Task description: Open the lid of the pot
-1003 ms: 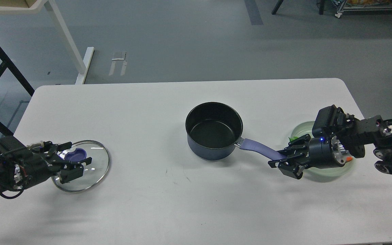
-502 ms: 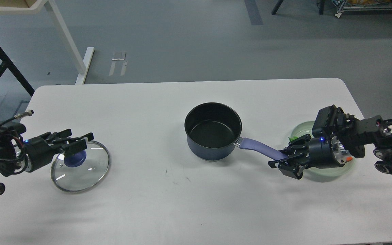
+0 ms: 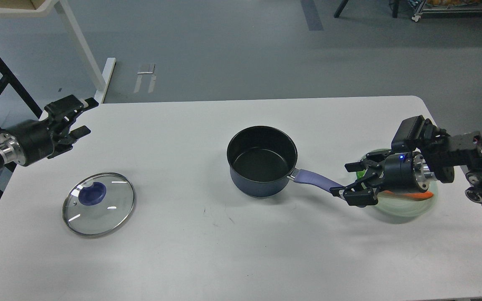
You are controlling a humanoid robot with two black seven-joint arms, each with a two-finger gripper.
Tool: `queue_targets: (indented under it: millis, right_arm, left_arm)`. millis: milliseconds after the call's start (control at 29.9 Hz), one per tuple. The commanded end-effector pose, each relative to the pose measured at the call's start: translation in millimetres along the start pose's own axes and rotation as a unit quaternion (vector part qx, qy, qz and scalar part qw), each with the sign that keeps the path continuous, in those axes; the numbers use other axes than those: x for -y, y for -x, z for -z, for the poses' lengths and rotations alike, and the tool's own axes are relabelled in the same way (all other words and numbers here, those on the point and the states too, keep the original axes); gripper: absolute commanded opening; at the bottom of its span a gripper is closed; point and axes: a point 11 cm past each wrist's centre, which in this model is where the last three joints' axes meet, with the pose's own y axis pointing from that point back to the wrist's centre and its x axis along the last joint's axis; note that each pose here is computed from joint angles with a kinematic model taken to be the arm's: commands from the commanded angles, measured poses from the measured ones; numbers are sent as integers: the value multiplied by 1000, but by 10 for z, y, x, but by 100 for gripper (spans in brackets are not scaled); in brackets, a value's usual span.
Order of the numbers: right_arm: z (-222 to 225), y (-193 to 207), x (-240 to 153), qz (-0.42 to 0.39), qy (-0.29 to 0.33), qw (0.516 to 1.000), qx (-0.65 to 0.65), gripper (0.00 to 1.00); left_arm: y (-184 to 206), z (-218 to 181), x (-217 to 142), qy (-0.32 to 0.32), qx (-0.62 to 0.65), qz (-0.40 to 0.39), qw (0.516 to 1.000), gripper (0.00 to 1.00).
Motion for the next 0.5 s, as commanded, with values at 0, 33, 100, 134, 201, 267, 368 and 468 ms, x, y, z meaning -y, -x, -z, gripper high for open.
queue_targets:
  millis: [0, 33, 100, 134, 201, 267, 368, 468]
  right_arm:
    - [-76, -259, -112, -69, 17, 996, 60, 97]
    - [-93, -336, -141, -89, 20, 993, 76, 97]
    - [-131, -479, -195, -133, 24, 984, 116, 97]
    - [-164, -565, -244, -159, 27, 977, 136, 97]
    - [-261, -662, -367, -218, 35, 954, 204, 99]
    - [-323, -756, -407, -273, 30, 923, 271, 99]
    - [-401, -786, -428, -345, 14, 858, 381, 100]
    - [-499, -725, -423, -392, 6, 800, 455, 100]
  left_arm:
    - [17, -59, 64, 17, -27, -7, 999, 99]
    - [18, -78, 86, 23, -37, -12, 999, 99]
    - [20, -138, 139, 39, -60, -21, 997, 99]
    - [25, -160, 161, 45, -69, -24, 996, 99]
    - [30, -221, 211, 59, -88, -30, 994, 99]
    - [32, -291, 269, 76, -105, -37, 991, 99]
    - [66, -348, 367, 94, -126, -45, 987, 99]
    - [82, -345, 469, 99, -133, -64, 984, 99]
